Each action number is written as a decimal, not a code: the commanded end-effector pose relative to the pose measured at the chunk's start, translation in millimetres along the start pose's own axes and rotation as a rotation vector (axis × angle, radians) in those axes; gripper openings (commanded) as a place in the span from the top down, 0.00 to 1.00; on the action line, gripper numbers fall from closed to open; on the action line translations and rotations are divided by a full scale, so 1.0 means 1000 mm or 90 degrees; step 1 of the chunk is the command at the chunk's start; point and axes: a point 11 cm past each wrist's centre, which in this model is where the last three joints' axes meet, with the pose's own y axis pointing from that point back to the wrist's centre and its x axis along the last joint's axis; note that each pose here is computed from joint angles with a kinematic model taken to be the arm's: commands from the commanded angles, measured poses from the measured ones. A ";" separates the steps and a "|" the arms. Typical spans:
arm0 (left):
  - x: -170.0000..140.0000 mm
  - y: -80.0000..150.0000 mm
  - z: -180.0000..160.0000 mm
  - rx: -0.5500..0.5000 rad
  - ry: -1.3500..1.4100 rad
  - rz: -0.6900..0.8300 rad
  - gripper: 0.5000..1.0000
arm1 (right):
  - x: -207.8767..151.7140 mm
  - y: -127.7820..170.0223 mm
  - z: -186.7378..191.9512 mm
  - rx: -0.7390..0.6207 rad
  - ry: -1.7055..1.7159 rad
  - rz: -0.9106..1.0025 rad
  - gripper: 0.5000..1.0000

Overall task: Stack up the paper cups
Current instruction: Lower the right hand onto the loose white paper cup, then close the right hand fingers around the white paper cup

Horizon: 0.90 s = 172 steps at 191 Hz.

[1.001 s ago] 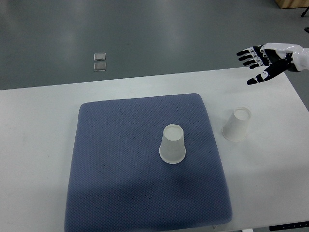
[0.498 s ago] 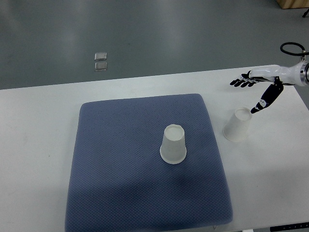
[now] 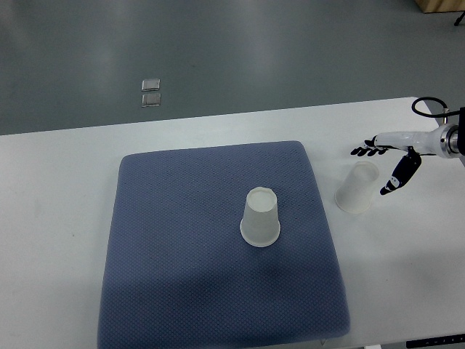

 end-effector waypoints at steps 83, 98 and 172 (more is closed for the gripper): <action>0.000 0.000 0.000 0.001 0.000 0.000 0.00 | -0.004 -0.025 -0.002 -0.010 -0.006 0.011 0.16; 0.000 0.000 0.000 -0.001 0.000 0.000 0.00 | -0.004 -0.026 -0.002 -0.013 0.003 0.012 0.17; 0.000 0.000 0.000 0.000 0.000 0.000 0.00 | -0.013 -0.032 -0.003 -0.012 0.017 0.008 0.27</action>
